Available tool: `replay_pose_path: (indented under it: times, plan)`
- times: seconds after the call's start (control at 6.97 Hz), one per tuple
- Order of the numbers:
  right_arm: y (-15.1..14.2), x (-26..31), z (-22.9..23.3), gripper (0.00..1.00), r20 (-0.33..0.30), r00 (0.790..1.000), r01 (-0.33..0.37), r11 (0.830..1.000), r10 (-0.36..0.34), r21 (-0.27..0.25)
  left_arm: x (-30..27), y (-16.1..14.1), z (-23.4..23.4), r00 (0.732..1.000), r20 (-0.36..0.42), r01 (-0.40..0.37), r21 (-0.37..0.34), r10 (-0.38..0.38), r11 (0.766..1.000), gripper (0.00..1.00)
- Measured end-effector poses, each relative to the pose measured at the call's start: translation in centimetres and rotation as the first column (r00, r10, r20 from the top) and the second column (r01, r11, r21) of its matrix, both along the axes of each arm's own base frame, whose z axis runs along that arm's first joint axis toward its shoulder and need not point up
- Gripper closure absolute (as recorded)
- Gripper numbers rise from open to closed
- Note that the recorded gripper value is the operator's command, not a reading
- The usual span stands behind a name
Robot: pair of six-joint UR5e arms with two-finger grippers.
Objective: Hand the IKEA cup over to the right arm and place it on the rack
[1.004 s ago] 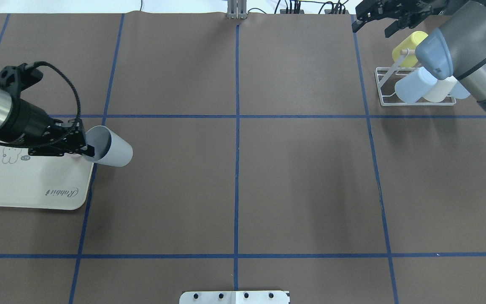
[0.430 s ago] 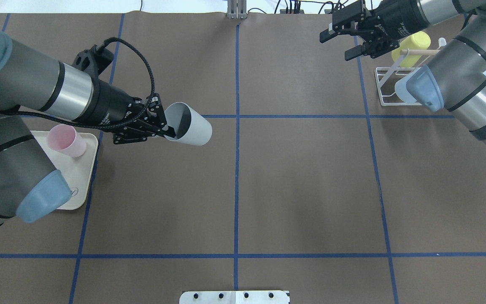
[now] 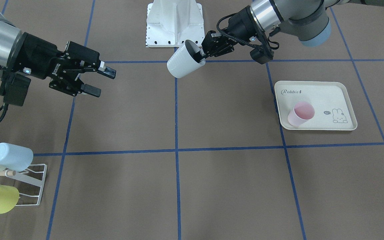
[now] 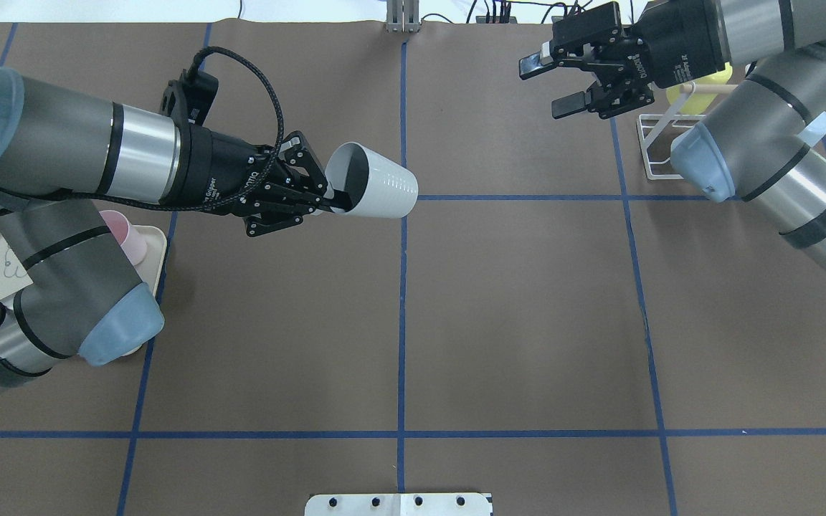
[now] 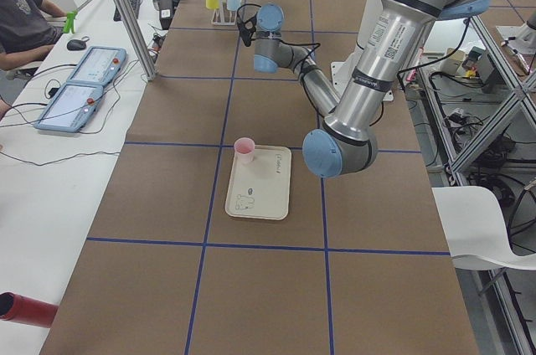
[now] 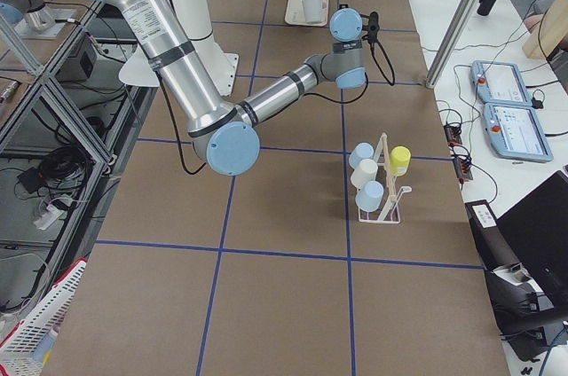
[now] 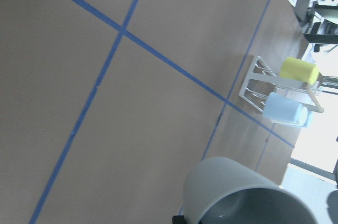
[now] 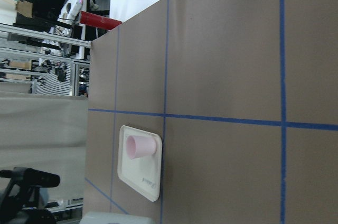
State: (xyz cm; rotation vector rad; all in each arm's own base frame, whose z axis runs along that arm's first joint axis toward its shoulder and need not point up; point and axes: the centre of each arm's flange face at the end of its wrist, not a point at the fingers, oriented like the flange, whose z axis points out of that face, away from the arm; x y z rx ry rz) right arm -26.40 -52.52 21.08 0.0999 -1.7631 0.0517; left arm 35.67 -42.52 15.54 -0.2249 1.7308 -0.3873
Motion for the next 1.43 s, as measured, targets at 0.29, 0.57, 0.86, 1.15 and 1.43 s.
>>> replay_pose_path:
  times: [0.29, 0.57, 0.86, 1.15, 1.43]
  plan:
    - [3.8, -2.5, -0.3, 0.06, 0.237, 0.971, 0.028, 0.999, -0.019, -0.037, -0.6, 0.1, 0.5, 0.983, -0.185, 0.0, -0.058, -0.011, 0.998, 1.0]
    - [7.2, -5.2, -0.5, 0.03, 0.399, 0.915, 0.076, 0.997, -0.058, -0.031, -1.0, 0.4, 1.8, 0.935, -0.354, -0.061, -0.121, 0.014, 0.991, 1.0]
    - [9.4, -7.0, -0.9, 0.02, 0.486, 0.869, 0.119, 0.993, -0.095, -0.018, -1.6, 1.5, 2.1, 0.877, -0.478, -0.151, -0.163, 0.055, 0.975, 1.0]
    - [10.2, -7.8, -0.5, 0.02, 0.536, 0.837, 0.131, 0.991, -0.112, 0.003, -1.2, 2.9, 2.1, 0.826, -0.558, -0.221, -0.187, 0.082, 0.957, 1.0]
    - [10.6, -8.2, -1.0, 0.02, 0.583, 0.805, 0.13, 0.991, -0.109, 0.006, -0.3, 3.9, 1.9, 0.8, -0.594, -0.245, -0.197, 0.083, 0.949, 1.0]
